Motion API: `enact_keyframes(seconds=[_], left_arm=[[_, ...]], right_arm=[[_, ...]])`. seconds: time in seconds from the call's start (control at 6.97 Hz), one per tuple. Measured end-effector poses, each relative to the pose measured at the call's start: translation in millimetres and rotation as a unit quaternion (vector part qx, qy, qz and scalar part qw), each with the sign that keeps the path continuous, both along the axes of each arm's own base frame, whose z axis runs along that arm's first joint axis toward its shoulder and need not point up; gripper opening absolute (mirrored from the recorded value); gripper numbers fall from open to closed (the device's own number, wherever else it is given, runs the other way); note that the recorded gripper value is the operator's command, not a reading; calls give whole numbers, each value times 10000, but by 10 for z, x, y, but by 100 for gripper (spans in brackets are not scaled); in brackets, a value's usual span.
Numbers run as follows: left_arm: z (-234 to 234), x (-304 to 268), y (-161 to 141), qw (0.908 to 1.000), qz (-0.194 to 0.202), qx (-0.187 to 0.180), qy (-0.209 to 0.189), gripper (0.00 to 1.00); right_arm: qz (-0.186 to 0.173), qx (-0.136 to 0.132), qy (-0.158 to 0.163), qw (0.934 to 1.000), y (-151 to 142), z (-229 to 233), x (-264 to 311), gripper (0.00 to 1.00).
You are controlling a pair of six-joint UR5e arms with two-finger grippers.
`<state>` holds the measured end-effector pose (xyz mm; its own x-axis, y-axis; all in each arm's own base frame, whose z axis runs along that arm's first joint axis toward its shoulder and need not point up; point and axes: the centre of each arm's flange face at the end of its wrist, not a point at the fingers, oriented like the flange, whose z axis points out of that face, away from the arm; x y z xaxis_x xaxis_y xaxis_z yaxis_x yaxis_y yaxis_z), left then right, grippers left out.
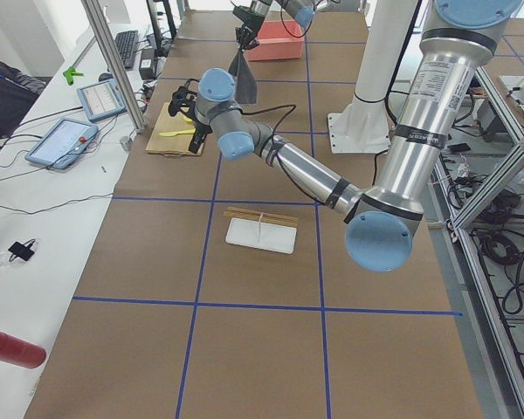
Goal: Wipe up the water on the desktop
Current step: 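Lower the grey cloth onto the table with the right gripper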
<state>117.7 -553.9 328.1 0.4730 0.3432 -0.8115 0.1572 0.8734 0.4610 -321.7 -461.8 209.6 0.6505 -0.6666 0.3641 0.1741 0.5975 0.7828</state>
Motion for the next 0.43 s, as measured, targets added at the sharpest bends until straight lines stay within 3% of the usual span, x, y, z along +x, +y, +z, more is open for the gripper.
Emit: enact_keyframes(seconds=[0.43], left_arm=[[1014, -1109, -58, 9906, 376, -181, -1306, 99]], right_arm=[[354, -1048, 426, 9929, 28, 179, 67, 0]])
